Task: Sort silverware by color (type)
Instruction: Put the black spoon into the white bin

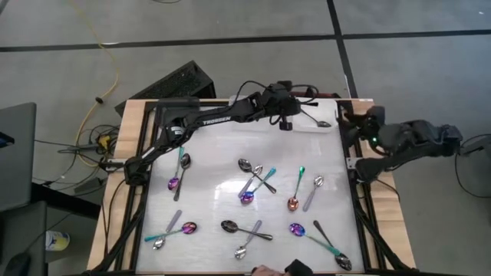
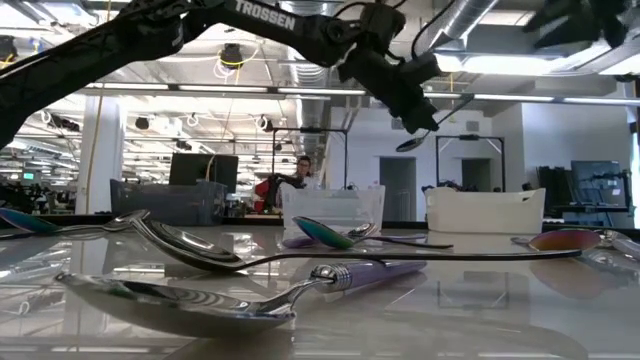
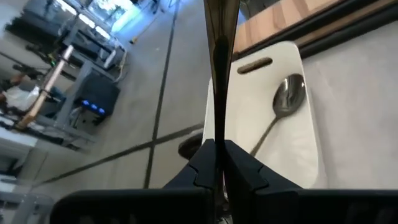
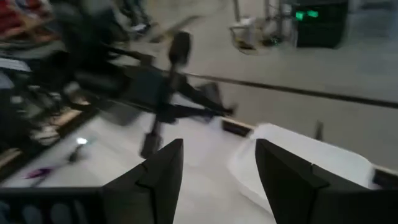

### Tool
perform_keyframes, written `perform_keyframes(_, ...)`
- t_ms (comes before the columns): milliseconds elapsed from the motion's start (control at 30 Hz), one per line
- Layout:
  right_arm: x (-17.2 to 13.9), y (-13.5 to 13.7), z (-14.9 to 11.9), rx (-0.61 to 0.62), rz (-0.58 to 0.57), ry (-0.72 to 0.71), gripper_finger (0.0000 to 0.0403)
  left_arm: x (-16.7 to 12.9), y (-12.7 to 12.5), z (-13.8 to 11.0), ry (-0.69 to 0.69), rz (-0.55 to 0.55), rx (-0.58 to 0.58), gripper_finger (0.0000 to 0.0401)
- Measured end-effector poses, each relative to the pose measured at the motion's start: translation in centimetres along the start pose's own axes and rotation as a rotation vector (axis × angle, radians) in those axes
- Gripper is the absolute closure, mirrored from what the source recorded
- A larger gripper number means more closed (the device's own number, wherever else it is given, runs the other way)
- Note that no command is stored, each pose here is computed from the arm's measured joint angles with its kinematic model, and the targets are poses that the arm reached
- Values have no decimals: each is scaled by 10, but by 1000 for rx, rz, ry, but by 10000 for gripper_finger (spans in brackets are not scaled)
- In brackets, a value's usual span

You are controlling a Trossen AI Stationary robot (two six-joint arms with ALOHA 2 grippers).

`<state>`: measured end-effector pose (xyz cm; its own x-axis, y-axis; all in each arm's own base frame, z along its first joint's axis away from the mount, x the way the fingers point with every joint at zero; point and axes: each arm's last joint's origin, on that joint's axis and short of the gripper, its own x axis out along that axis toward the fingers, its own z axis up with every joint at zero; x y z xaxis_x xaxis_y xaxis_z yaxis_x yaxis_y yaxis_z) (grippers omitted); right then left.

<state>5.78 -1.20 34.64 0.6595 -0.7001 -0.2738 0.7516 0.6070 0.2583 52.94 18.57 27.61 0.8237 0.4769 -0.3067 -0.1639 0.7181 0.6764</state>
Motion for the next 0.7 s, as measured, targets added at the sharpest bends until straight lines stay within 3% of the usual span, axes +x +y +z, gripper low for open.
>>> perform_keyframes(133, 8, 6, 5, -13, -11, 1, 180, -3, -9, 5, 70, 44, 52, 401)
perform_keyframes(333, 40, 21, 6, -100, -24, 106, 180, -13, -29, 17, 144, 0, 101, 401)
perform_keyframes(467, 54, 18, 10, -136, 43, 173, 180, -33, -22, 20, 256, -43, 119, 401)
perform_keyframes(700, 71, 7, 24, -106, 49, 119, 180, -72, -2, 18, 412, -171, 91, 401)
